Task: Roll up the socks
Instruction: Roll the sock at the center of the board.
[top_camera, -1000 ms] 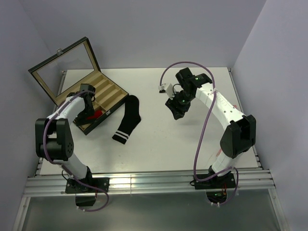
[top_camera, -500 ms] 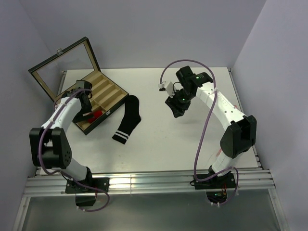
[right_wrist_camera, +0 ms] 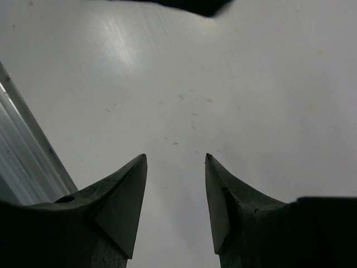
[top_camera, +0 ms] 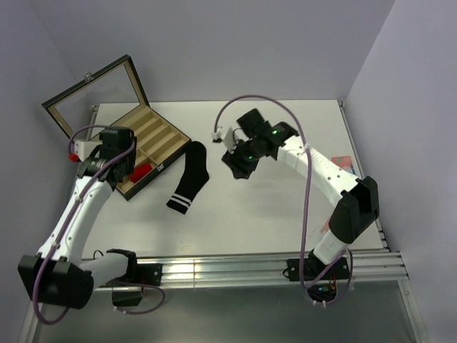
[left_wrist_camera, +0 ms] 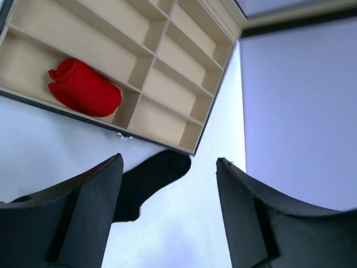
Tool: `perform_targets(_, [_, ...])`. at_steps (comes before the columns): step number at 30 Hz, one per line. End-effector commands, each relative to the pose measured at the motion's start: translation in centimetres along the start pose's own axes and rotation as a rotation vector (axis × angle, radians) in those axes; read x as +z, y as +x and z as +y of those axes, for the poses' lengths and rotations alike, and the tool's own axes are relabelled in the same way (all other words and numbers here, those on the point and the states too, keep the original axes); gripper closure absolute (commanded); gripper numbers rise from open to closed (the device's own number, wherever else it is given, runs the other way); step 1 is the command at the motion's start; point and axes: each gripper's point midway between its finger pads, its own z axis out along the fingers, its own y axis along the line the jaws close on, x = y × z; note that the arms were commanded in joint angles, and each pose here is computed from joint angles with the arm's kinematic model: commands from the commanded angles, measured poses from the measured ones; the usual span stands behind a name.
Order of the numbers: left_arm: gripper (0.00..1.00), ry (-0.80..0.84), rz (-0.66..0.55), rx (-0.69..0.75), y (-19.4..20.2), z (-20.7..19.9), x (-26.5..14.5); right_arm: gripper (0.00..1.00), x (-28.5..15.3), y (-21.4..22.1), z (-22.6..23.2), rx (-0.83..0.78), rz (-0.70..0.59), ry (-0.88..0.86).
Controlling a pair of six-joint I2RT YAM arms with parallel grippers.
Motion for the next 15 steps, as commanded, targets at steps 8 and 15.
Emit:
perform_targets(8, [0.32,0.467,0.070,0.238,-1.9,-2.6,-10.5,0.48,6.4,-6.7,4.8,0.012,-0.170,-0.006])
perform_targets(15, [0.32,0.560,0.107,0.252,-2.3,-4.2,-13.6,0.48,11.2,-8.5,7.7,-0.002,-0.180,-0.027])
